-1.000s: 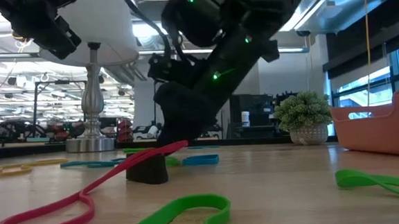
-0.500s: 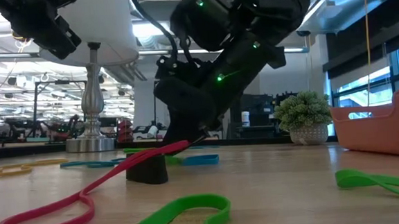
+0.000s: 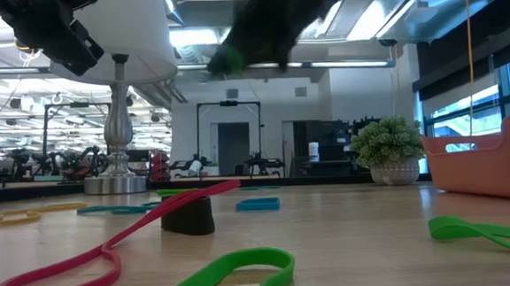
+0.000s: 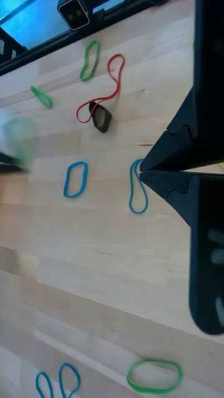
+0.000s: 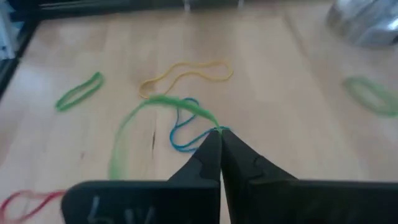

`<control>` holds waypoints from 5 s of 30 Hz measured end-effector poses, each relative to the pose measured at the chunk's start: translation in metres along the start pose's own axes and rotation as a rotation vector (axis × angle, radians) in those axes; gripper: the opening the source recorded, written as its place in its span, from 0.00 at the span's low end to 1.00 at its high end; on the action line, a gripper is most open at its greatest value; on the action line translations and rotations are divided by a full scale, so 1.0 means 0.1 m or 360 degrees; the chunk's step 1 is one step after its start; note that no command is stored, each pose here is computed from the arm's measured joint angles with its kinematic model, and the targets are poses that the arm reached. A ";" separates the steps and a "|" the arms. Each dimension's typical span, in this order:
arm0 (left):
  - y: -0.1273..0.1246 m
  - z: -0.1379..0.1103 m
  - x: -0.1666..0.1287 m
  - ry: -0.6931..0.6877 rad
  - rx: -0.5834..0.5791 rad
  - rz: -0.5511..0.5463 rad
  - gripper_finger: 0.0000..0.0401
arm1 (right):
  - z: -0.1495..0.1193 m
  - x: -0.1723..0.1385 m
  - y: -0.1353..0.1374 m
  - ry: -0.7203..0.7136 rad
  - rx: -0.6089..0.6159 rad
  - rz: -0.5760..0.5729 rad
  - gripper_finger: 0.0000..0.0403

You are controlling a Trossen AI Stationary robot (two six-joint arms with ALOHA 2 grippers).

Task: Pick and place rubber bands into bin
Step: Put the green rubber band into the orange bin, then put the yellow rubber band into the orange bin

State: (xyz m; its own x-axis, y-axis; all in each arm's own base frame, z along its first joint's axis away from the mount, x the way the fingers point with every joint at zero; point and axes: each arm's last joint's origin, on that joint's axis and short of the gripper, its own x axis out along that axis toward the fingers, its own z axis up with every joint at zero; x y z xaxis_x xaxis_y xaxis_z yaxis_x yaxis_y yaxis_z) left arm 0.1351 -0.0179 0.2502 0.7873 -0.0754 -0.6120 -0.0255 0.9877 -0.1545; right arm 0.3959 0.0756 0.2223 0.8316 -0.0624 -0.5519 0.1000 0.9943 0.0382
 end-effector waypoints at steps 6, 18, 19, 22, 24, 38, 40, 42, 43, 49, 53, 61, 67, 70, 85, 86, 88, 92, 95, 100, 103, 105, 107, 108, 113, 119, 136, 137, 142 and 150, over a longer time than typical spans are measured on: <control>0.00 0.01 0.00 -0.0013 0.0000 -0.0001 0.00 | -0.10 -0.94 -0.04 -0.0091 0.0087 -0.0105 0.00; -0.01 0.20 0.09 -0.0284 -0.0027 0.0144 0.01 | -0.98 -2.17 -0.36 0.0337 0.1066 -0.0547 0.00; -0.01 0.22 0.12 -0.0298 -0.0033 0.0154 0.01 | -1.03 -2.19 -0.38 0.0425 0.1099 -0.0586 0.00; -0.03 0.27 0.28 -0.0293 -0.0071 0.0185 0.00 | -1.14 -2.23 -0.42 0.0673 0.1142 -0.0678 0.00; -0.03 0.28 0.39 -0.0257 -0.0070 0.0196 0.00 | -1.19 -2.24 -0.45 0.0791 0.1135 -0.0746 0.00; -0.07 0.50 0.74 -0.0130 -0.0241 0.0365 0.01 | -1.54 -2.14 -0.56 0.1129 0.1141 -0.0859 0.23; -0.07 0.54 0.76 -0.0134 -0.0252 0.0380 0.00 | -1.54 -2.14 -0.56 0.1134 0.1123 -0.0850 0.29; -0.08 0.58 0.79 -0.0105 -0.0248 0.0397 0.00 | -1.54 -2.14 -0.56 0.1135 0.1120 -0.0853 0.35; -0.09 0.61 0.80 -0.0081 -0.0248 0.0404 0.00 | -1.54 -2.14 -0.56 0.1136 0.1119 -0.0853 0.37; -0.11 0.68 0.85 0.0291 -0.0417 0.0547 0.01 | -1.55 -2.15 -0.57 0.1165 0.1028 -0.0829 0.50; -0.09 0.55 0.84 0.0618 -0.0759 0.0790 0.01 | -1.55 -2.15 -0.57 0.1166 0.0995 -0.0823 0.53; -0.09 0.21 0.94 0.1101 -0.1348 0.1007 0.17 | -1.54 -2.15 -0.57 0.1141 0.0973 -0.0838 0.54; -0.07 0.02 1.10 0.1185 -0.1566 0.1210 0.39 | -1.54 -2.15 -0.57 0.1146 0.0941 -0.0826 0.54; -0.06 -0.06 1.19 0.1244 -0.1593 0.1231 0.45 | -1.54 -2.15 -0.57 0.1145 0.0943 -0.0825 0.54; -0.03 -0.26 1.57 0.1409 -0.1490 0.1273 0.34 | -1.50 -2.09 -0.54 0.1060 0.1009 -0.0739 0.54; -0.03 -0.27 1.59 0.1426 -0.1483 0.1263 0.33 | -1.50 -2.09 -0.53 0.1061 0.1010 -0.0737 0.54; -0.03 -0.31 1.64 0.1468 -0.1471 0.1248 0.30 | -1.50 -2.09 -0.53 0.1059 0.1011 -0.0735 0.54; -0.03 -0.33 1.69 0.1496 -0.1444 0.1213 0.19 | -1.50 -2.09 -0.53 0.1073 0.1026 -0.0714 0.54; -0.03 -0.30 1.67 0.1485 -0.1456 0.1172 0.06 | -1.47 -2.09 -0.52 0.1076 0.1039 -0.0691 0.54; -0.05 -0.12 1.55 0.1330 -0.1455 0.1124 0.01 | -1.33 -2.14 -0.49 0.1022 0.1042 -0.0644 0.54; -0.08 0.06 1.42 0.1150 -0.1423 0.1092 0.00 | -1.20 -2.17 -0.47 0.0956 0.1008 -0.0594 0.54; -0.10 0.18 1.32 0.1041 -0.1384 0.1076 0.00 | -1.11 -2.18 -0.45 0.0894 0.0965 -0.0526 0.54; -0.15 0.34 1.22 0.0909 -0.1324 0.0999 0.00 | -1.00 -2.18 -0.42 0.0780 0.0889 -0.0450 0.54; -0.16 0.41 1.17 0.0854 -0.1286 0.0973 0.00 | -0.94 -2.17 -0.41 0.0704 0.0835 -0.0417 0.54; -0.24 0.75 0.94 0.0585 -0.1099 0.0884 0.00 | -0.67 -2.05 -0.31 0.0231 0.0562 -0.0211 0.54; -0.32 1.04 0.79 0.0427 -0.0881 0.0813 0.00 | -0.37 -1.90 -0.17 -0.0229 0.0119 -0.0135 0.54; -0.44 1.45 0.84 0.0051 -0.0441 0.0380 0.00 | 0.16 -0.98 -0.09 -0.0457 -0.0046 -0.0156 0.54; -0.44 1.46 0.84 0.0049 -0.0416 0.0357 0.00 | 0.21 -0.93 -0.07 -0.0444 -0.0068 -0.0158 0.54; -0.45 1.46 0.84 0.0075 -0.0329 0.0298 0.00 | 0.37 -0.67 0.03 -0.0283 -0.0163 -0.0179 0.54; -0.45 1.42 0.75 0.0169 -0.0184 0.0228 0.00 | 0.53 -0.42 0.14 0.0009 -0.0167 -0.0224 0.40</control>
State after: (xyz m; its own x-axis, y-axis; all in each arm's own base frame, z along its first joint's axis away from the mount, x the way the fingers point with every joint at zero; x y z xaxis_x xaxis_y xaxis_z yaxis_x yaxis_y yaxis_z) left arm 0.2828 -0.0487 0.3215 0.7013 0.0447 -0.7115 -0.2082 0.9674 -0.1443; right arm 0.3911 0.0875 0.2904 0.8102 -0.2017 -0.5504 0.1576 0.9793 -0.1268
